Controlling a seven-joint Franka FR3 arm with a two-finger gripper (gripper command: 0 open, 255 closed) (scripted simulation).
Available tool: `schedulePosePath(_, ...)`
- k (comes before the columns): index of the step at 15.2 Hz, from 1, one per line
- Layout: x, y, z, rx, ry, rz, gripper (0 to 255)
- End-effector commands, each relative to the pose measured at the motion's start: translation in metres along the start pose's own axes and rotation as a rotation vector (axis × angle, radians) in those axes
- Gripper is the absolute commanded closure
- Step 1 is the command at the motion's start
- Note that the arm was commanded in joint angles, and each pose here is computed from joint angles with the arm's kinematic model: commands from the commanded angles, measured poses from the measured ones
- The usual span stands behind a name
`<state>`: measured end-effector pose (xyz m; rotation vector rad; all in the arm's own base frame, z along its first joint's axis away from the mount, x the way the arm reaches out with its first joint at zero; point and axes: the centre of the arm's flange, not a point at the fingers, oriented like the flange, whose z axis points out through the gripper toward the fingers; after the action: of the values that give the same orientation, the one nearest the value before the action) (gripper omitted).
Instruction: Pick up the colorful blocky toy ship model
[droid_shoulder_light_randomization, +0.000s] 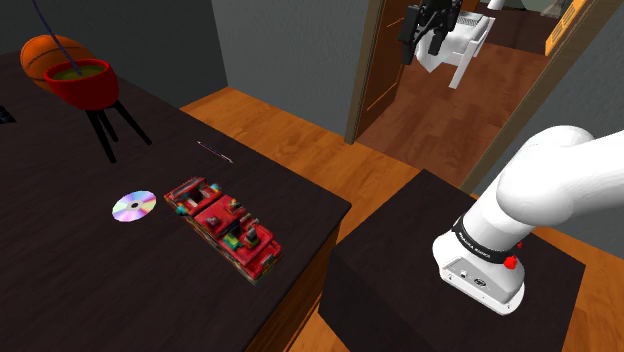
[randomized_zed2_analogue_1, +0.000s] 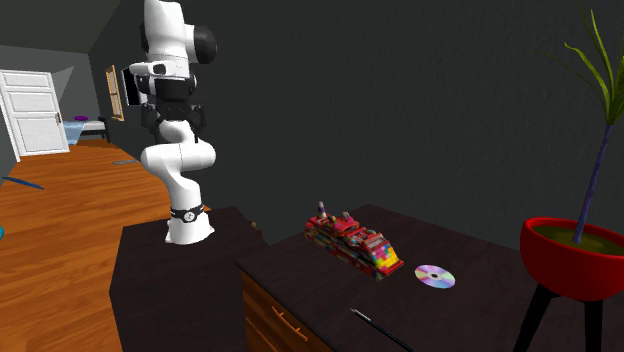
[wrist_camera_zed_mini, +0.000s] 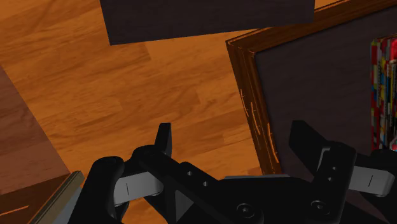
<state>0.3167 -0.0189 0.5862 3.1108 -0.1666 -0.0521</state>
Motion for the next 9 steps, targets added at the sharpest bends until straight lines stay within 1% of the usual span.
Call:
schedulePosePath(1, 0.0, 0.0, 0.0, 0.0, 0.0, 0.0, 0)
schedulePosePath(9, 0.015, -0.094, 0.046, 0.006, -0.089, 0.009, 0)
